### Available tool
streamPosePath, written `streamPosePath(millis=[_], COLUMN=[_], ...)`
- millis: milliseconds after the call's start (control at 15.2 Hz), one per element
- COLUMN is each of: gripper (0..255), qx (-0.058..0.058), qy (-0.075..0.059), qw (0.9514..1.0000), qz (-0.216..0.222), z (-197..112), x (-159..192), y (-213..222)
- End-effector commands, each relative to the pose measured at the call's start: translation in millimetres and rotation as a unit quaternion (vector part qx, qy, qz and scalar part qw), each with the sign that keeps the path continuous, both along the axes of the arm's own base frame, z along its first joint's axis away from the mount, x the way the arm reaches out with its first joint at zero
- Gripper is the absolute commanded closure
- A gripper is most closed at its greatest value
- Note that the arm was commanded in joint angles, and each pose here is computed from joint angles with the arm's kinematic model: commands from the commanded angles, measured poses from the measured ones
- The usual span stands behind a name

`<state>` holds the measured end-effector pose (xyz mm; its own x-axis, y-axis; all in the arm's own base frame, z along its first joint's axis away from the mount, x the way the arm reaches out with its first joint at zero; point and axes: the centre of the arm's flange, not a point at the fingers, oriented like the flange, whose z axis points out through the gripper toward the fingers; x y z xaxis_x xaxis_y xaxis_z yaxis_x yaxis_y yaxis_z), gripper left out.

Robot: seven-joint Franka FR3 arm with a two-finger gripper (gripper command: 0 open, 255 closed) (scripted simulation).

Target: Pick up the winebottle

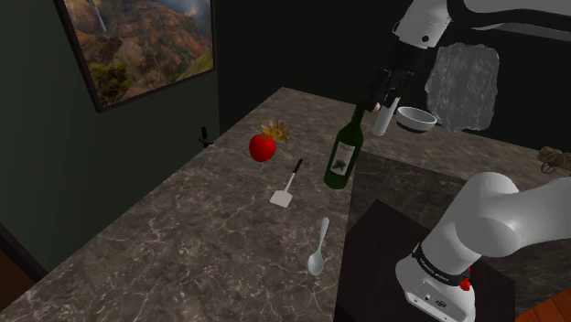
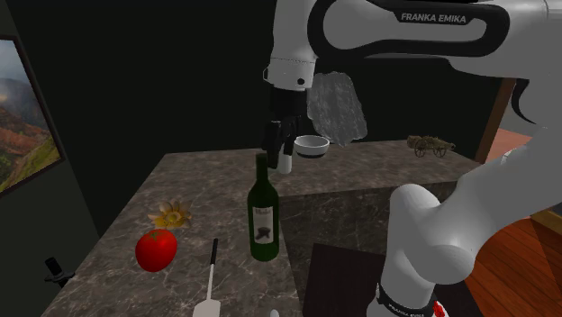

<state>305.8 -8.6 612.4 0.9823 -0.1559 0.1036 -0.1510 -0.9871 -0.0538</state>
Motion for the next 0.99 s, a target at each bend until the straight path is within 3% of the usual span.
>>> streamPosePath(millis=[0, 330, 924], gripper=[0, 0, 0], qx=[0.0, -0.042, -0.045], qy=[0.0, 0.006, 0.006], qw=[1.0, 0.999, 0.9989], qz=[0.0, -0.012, -0.013], z=[0, -5, -45], x=[0, 51, 54], y=[0, -30, -32])
